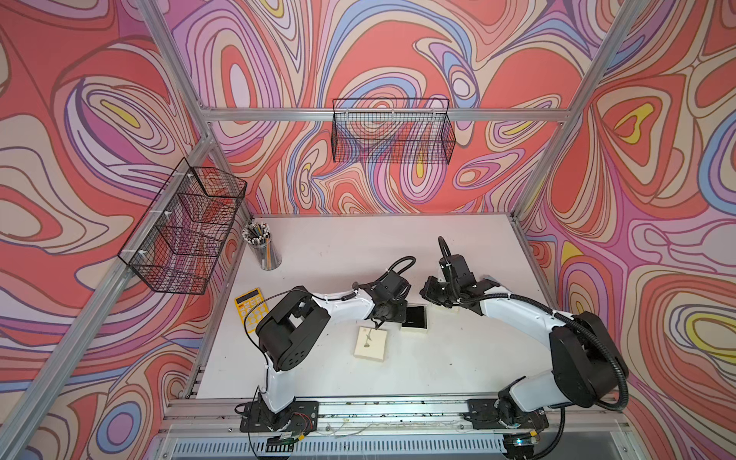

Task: Take the rings out of the lift-off lid box
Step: Take out the ring from the jewelry box, then place the ring at the center of the board.

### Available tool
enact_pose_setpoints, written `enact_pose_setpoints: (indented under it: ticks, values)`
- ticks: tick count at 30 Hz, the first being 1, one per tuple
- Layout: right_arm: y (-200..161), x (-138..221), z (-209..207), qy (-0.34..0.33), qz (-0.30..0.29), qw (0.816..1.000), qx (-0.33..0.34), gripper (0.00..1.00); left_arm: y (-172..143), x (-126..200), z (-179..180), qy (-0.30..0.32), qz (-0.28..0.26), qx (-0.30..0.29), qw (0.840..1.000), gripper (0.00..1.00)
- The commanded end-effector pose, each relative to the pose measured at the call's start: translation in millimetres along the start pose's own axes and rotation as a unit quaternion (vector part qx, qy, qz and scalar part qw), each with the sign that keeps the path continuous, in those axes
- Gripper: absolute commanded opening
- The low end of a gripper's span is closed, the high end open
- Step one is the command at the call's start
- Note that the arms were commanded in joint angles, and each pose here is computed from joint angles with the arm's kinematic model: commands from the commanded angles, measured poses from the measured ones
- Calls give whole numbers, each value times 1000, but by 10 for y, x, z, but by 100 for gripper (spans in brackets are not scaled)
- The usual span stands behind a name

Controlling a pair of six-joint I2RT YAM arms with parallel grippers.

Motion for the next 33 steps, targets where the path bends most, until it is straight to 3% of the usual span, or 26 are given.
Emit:
enact_pose_setpoints:
  ticks: [1,7,17,28,33]
  values:
    - [149,-114,-40,-42,-4,999,11,0,-49,148,68,28,0,-14,1000,58]
    - [331,-427,-121,-118,6,992,32,0,-4,369,74,25,-36,-27,999,77]
    - [419,-784,-250,-185,32,981,44,3,37,623,85,4,-78,-29,997,84]
    - [463,-645,-145,-169,25,984,48,59,26,688,144,5,-85,-29,996,86]
    - [424,-307,-61,-148,10,988,36,62,89,701,137,7,-88,-52,995,87]
Point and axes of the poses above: each gripper's point midway between its finger pads, its own x axis back along the fingers, its own z axis along the line the jaws close on, y = z × x, the point moved 8 cm from there along x, back along the fingers, and after that the axes turned 2 degrees about -x, right-handed, at the moved point
